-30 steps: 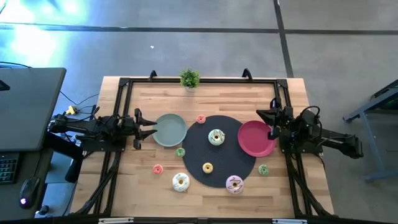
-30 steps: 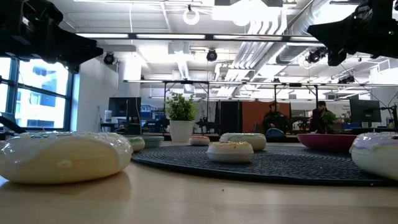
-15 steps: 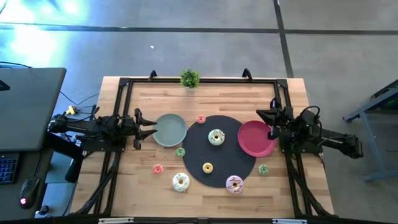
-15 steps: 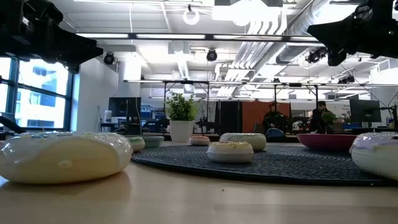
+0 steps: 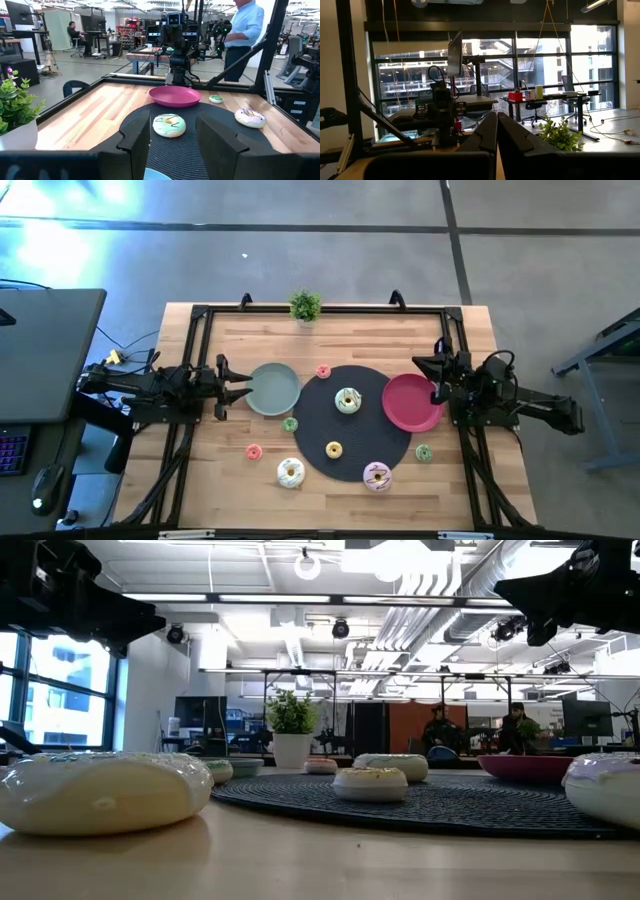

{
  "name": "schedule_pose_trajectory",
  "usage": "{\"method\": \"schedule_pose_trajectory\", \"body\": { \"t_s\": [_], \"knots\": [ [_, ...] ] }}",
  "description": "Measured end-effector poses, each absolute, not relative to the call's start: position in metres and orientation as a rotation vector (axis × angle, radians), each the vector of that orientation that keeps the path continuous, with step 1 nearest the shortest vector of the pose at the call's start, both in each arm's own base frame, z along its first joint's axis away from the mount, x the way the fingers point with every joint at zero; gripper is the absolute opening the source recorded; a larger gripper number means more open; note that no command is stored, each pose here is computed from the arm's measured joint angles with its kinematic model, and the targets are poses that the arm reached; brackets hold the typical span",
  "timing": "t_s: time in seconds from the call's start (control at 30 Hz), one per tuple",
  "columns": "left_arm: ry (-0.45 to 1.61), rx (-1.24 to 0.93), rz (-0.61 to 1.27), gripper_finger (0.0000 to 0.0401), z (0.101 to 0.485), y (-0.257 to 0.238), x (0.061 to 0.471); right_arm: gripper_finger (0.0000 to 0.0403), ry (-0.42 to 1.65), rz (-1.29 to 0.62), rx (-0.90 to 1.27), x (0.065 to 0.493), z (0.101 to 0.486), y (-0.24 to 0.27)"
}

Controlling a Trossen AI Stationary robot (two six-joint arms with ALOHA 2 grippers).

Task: Pick & Place donuts
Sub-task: Put the large blue donut on the red plate

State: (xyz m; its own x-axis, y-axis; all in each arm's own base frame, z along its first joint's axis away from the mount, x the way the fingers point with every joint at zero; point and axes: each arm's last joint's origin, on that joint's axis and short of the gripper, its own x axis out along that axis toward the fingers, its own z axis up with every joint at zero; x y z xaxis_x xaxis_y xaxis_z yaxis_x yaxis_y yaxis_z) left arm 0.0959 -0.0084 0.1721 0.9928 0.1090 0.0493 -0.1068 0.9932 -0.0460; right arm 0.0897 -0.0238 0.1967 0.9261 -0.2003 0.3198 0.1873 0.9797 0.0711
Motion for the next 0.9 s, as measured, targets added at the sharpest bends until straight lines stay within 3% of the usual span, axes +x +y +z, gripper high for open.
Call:
{"method": "schedule_pose_trajectory", "body": {
  "t_s": [0.9],
  "knots": [
    [-0.052,-0.043,0.111,0.0149,0.1721,-0.0083,0.0959,0.0003,-0.329,-0.205,0.014,0.0897,0.1966,-0.0239]
  ]
}}
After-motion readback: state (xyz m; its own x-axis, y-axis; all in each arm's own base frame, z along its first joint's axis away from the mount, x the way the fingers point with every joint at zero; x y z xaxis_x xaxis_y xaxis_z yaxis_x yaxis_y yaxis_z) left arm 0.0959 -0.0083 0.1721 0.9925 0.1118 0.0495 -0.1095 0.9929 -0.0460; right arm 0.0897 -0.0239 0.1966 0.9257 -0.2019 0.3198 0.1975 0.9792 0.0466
